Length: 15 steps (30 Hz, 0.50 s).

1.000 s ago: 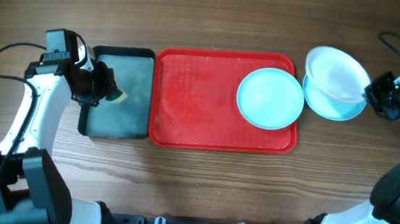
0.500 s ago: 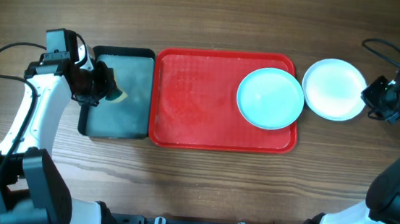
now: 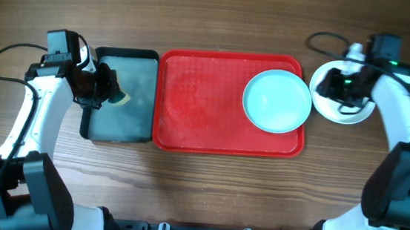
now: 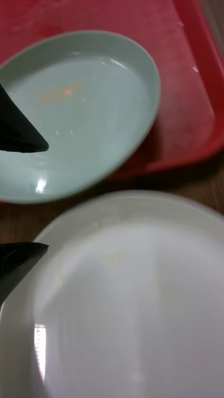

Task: Clean dirty plates on tray and stack at the side
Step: 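Move the right gripper to the pale-blue plate's rim and grasp it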

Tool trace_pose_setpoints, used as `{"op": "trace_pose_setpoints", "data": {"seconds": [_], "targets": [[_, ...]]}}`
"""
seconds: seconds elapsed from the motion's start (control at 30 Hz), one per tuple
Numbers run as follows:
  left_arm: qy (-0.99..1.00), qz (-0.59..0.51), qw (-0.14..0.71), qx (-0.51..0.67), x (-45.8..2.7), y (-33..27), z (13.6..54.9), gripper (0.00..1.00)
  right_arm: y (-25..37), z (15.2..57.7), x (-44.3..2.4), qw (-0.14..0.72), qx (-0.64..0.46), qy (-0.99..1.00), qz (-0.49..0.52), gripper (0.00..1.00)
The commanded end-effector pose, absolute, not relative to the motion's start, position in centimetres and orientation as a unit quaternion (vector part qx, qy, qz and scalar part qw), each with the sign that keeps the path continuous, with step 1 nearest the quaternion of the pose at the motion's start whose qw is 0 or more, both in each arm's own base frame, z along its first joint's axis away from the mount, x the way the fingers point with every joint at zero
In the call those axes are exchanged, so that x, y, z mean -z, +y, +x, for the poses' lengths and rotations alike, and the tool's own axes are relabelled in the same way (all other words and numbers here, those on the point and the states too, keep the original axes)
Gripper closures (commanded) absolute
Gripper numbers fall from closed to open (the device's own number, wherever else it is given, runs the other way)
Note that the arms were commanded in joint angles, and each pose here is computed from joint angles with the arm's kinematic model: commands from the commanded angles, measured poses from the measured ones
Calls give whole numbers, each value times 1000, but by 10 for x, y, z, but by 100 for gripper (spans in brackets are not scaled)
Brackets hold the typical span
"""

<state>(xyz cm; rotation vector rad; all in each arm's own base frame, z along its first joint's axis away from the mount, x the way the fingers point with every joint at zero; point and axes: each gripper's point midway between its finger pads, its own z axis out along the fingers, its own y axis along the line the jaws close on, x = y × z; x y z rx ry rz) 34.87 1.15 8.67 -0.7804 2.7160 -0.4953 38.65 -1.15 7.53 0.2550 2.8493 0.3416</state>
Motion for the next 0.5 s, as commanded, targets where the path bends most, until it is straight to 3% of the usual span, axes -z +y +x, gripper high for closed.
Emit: {"op": "trace_pose_setpoints", "data": {"seconds": [0.0, 0.37, 0.47], "targets": [[941, -262, 134, 169, -84, 10, 347, 94, 1, 385, -76, 135, -55, 989, 29, 53], [941, -262, 134, 169, -84, 10, 347, 94, 5, 373, -48, 125, 18, 992, -1, 61], [941, -263, 133, 169, -84, 10, 347, 94, 5, 367, -35, 123, 18, 992, 1, 68]]}}
